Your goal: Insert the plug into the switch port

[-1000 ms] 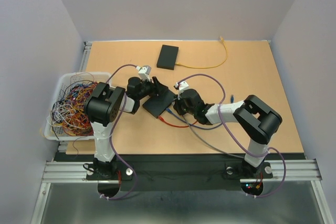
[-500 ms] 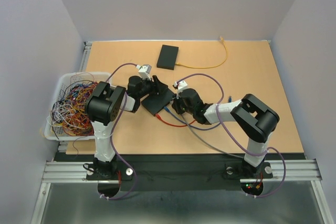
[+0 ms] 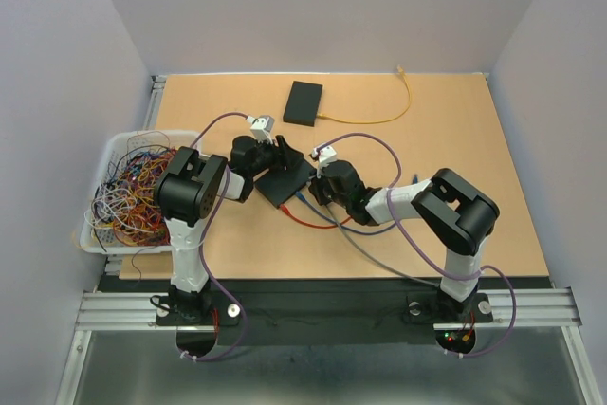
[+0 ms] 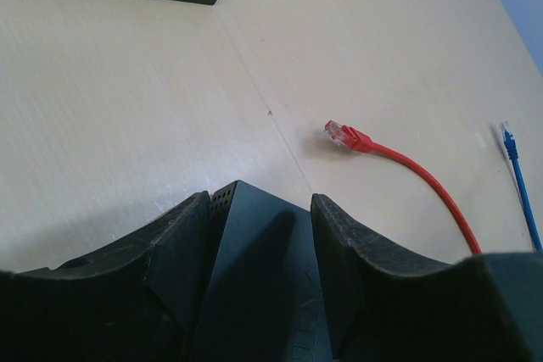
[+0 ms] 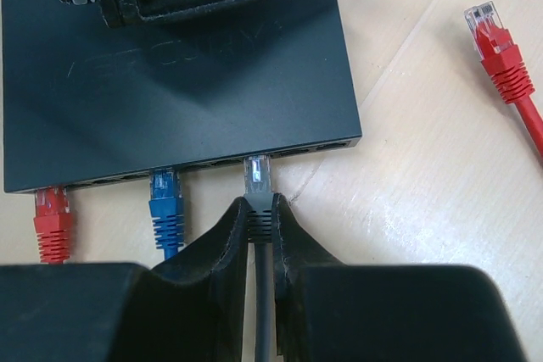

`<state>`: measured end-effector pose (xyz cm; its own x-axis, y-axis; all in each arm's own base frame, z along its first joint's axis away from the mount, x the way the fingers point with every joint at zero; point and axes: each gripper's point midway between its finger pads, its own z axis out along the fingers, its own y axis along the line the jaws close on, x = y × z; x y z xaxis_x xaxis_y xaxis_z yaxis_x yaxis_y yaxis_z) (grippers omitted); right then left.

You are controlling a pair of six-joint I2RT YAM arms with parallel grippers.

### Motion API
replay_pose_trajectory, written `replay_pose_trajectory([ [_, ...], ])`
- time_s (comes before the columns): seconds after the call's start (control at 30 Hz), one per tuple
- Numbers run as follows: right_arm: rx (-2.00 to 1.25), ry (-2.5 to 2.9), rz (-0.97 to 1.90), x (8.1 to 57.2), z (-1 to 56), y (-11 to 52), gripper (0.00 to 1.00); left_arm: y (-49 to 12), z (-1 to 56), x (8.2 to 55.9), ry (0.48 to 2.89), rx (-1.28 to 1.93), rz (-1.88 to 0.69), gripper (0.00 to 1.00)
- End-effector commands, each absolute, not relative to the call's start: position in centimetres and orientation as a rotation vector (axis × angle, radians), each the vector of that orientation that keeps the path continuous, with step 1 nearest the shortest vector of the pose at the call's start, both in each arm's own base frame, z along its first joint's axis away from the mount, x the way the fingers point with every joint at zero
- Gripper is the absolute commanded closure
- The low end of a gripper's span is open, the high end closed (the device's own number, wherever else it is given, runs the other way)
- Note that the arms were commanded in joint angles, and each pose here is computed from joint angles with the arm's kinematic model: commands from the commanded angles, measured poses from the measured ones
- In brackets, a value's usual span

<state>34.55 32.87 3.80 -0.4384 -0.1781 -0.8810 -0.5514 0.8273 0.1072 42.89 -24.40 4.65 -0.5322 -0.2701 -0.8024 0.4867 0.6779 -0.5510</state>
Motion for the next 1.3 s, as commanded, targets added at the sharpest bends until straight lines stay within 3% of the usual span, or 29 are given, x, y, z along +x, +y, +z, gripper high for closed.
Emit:
replay_pose_trajectory([
  [0.0, -0.439, 1.744, 0.605, 37.9, 12.1, 36.3, 1.00, -27.2, 4.4, 40.2, 1.941, 0.274, -1.113, 0.39],
  [0.77, -0.412, 1.729, 0.563, 40.0, 12.1, 37.2, 1.00, -27.1, 4.3, 40.2, 1.944, 0.273, -1.113, 0.39],
  [1.27, -0.430, 1.670, 0.605, 42.9, 14.2, 41.0, 0.99, -27.3, 4.2, 40.2, 1.943, 0.289, -1.115, 0.39],
])
